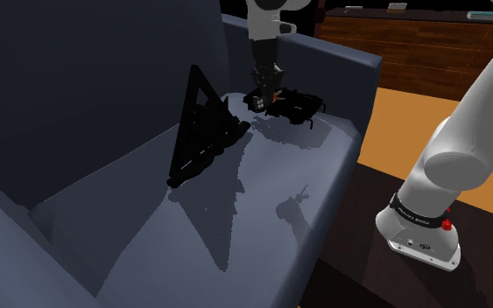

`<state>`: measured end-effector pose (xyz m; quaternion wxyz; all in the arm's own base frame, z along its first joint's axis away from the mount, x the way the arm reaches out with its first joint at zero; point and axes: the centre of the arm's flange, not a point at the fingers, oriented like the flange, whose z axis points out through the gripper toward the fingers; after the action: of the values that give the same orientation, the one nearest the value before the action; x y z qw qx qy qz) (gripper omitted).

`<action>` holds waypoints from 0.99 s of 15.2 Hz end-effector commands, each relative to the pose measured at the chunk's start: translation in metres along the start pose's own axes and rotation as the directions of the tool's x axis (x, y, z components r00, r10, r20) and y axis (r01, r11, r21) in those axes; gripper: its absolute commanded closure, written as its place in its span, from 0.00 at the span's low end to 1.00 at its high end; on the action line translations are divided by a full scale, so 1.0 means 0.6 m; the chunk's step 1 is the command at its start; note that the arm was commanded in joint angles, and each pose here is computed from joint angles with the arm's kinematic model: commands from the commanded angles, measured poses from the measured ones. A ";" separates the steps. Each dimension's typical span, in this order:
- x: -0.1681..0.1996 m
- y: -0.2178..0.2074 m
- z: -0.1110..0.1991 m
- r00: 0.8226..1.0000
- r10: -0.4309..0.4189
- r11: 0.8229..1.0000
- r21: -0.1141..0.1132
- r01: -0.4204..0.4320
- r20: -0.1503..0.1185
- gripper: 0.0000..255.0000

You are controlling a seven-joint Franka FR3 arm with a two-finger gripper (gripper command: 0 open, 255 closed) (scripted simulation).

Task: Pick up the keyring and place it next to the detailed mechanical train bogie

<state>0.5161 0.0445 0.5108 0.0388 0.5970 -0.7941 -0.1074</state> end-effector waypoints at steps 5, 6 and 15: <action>0.000 -0.007 0.052 1.000 0.001 1.000 0.000 -0.001 0.000 1.00; 0.001 -0.009 0.060 1.000 0.001 1.000 0.000 -0.001 0.000 1.00; 0.006 -0.026 0.137 1.000 0.001 1.000 0.000 -0.001 0.000 1.00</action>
<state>0.5124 0.0469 0.4334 0.0390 0.5965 -0.7944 -0.1075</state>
